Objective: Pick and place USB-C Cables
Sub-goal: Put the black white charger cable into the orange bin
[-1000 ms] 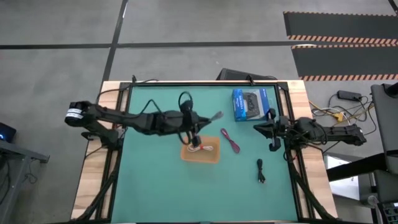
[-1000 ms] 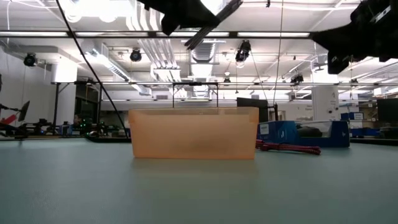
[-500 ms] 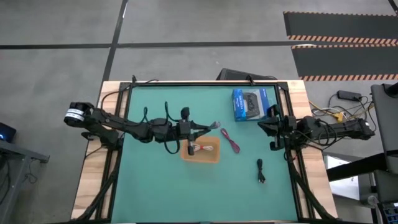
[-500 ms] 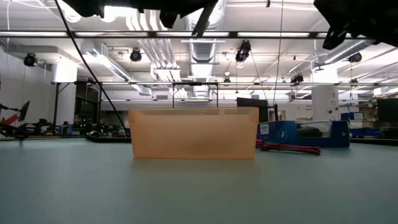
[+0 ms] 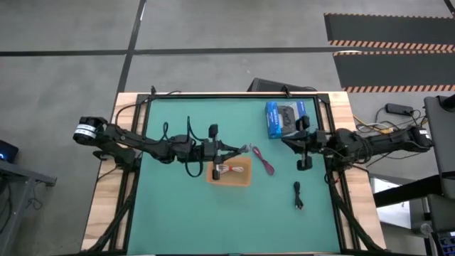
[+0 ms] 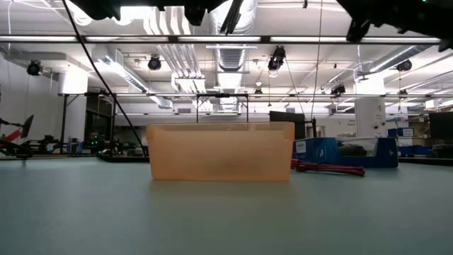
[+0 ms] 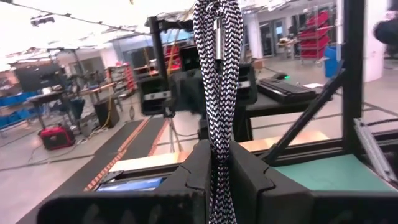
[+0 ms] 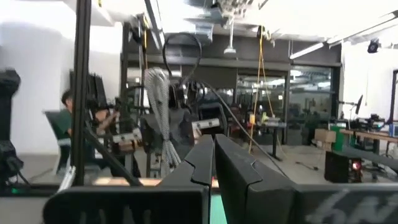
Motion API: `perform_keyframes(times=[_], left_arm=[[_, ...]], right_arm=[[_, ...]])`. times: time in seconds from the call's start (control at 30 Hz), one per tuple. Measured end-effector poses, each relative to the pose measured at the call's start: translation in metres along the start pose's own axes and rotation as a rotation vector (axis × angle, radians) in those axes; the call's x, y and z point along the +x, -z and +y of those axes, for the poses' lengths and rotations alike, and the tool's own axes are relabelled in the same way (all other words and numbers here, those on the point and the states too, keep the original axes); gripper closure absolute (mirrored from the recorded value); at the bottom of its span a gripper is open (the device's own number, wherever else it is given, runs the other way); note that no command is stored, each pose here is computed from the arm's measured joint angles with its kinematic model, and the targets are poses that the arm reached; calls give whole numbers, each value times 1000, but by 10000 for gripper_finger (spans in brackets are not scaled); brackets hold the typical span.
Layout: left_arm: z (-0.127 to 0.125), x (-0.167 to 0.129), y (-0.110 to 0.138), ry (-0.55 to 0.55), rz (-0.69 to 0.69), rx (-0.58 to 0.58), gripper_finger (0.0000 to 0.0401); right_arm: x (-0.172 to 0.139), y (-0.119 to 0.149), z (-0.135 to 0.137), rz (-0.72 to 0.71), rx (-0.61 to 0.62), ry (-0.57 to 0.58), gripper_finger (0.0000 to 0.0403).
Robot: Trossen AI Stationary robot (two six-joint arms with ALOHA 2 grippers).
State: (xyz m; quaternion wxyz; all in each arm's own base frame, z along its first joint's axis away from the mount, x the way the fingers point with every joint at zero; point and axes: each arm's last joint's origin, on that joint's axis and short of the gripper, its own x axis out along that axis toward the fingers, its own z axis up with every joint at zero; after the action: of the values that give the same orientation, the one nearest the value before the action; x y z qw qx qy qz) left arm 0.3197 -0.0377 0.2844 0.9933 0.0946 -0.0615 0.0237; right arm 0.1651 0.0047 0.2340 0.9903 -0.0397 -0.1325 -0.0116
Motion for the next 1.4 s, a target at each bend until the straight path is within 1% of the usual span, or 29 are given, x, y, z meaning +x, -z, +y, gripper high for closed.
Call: perform_keyframes(times=[0.13, 0.2, 0.27, 0.37, 0.47, 0.57, 0.73, 0.87, 0.97, 1.07, 1.2, 1.33, 1.4], left_arm=[[-1, 0, -1, 18, -6, 33, 383], [-1, -1, -2, 19, -10, 40, 383], [0, -2, -2, 20, -15, 40, 383], [-1, -5, 3, 36, -28, 38, 383], [-2, -13, 10, 40, -78, 26, 383], [-2, -22, 16, 29, -137, 15, 383], [-2, -33, 24, 19, -184, 8, 383], [-3, -37, 29, 19, -181, 9, 383], [-3, -39, 33, 23, -169, 11, 383], [-3, -41, 37, 26, -154, 12, 383], [-3, -43, 38, 26, -154, 12, 383], [-3, -45, 36, 21, -175, 9, 383], [-2, -47, 33, 18, -187, 7, 383]], right_arm=[[17, -3, 1, 26, -17, -4, 394], [25, -1, 1, 60, -21, -10, 394], [35, -6, 2, 41, -28, -19, 394], [49, -6, 3, 53, -29, -58, 394], [61, -4, 5, 73, -32, -91, 394], [73, -5, 5, 65, -37, -92, 394], [94, 1, 8, 80, -55, -113, 394], [110, 2, 10, 32, -63, -146, 394], [121, 6, 11, 38, -64, -147, 394], [130, 8, 12, 39, -65, -151, 394], [141, 9, 14, 36, -73, -189, 394], [145, 7, 14, 25, -73, -194, 392], [146, 6, 14, 30, -72, -195, 384]])
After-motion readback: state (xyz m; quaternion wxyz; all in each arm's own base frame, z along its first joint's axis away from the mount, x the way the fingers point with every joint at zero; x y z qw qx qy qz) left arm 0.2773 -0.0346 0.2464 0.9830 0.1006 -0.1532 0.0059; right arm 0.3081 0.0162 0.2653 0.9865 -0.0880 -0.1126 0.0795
